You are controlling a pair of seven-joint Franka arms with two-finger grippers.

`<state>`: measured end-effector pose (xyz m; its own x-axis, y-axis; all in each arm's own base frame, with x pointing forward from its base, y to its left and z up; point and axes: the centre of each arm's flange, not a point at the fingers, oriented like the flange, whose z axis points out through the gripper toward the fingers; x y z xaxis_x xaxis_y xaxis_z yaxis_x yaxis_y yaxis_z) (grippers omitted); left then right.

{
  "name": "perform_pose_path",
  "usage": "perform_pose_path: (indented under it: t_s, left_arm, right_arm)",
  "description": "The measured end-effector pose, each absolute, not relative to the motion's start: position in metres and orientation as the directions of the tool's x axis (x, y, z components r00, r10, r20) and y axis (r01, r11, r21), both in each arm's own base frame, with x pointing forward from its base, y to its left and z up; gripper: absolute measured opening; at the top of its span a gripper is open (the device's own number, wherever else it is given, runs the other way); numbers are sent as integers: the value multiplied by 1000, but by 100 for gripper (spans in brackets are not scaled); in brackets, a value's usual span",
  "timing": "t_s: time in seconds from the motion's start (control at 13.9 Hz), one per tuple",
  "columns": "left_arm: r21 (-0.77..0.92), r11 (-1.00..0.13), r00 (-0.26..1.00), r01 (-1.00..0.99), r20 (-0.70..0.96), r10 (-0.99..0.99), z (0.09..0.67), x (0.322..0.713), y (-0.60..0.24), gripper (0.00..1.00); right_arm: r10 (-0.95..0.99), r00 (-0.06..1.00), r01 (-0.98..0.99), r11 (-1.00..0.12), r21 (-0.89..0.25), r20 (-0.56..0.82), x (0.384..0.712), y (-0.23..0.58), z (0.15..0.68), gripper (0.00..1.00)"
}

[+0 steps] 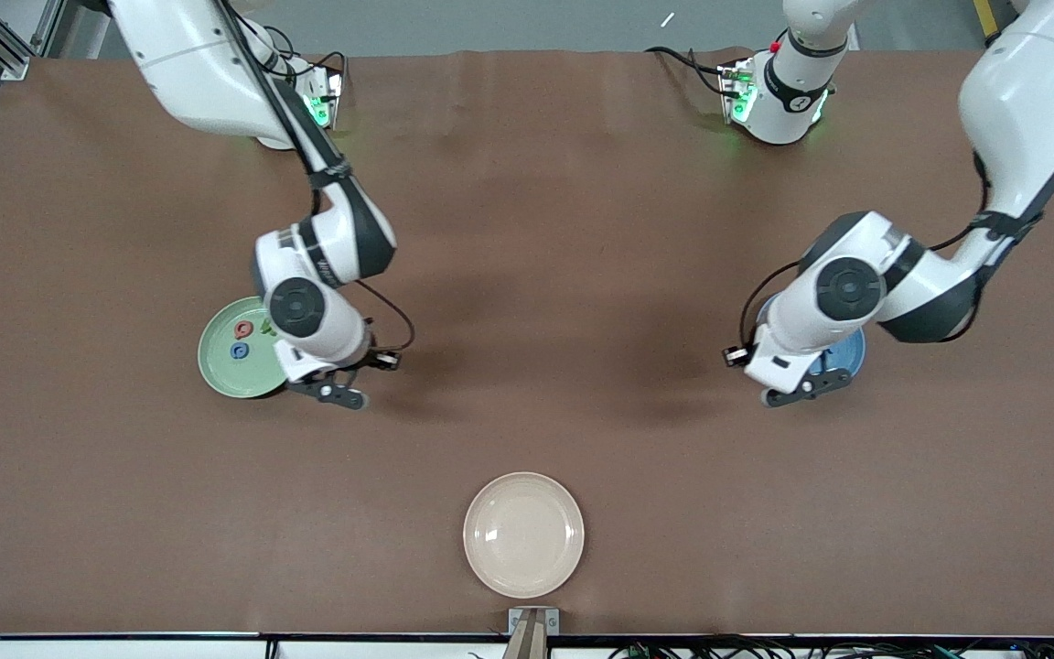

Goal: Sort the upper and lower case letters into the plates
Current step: 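Drop the n in the blue plate while the right gripper drops the B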

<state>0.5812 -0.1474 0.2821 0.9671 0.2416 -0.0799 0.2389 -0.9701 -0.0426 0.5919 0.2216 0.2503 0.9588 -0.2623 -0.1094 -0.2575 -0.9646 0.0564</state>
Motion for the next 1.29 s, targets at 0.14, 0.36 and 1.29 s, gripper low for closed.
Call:
perform_pose_path:
  t_s: [0.14, 0.36, 1.29]
  left_arm:
    - [-40, -980, 973, 195, -120, 198, 271, 567, -112, 27]
    - [-70, -989, 979, 132, -148, 141, 244, 542, -77, 27]
    - [-78, -996, 995, 31, -97, 39, 189, 480, -33, 27]
  right_arm:
    - [-221, 967, -217, -975, 48, -128, 603, 178, 269, 34]
    - [-201, 970, -198, -980, 38, -140, 612, 131, 272, 34]
    - [-102, 992, -102, -995, 2, -78, 572, 24, 192, 34]
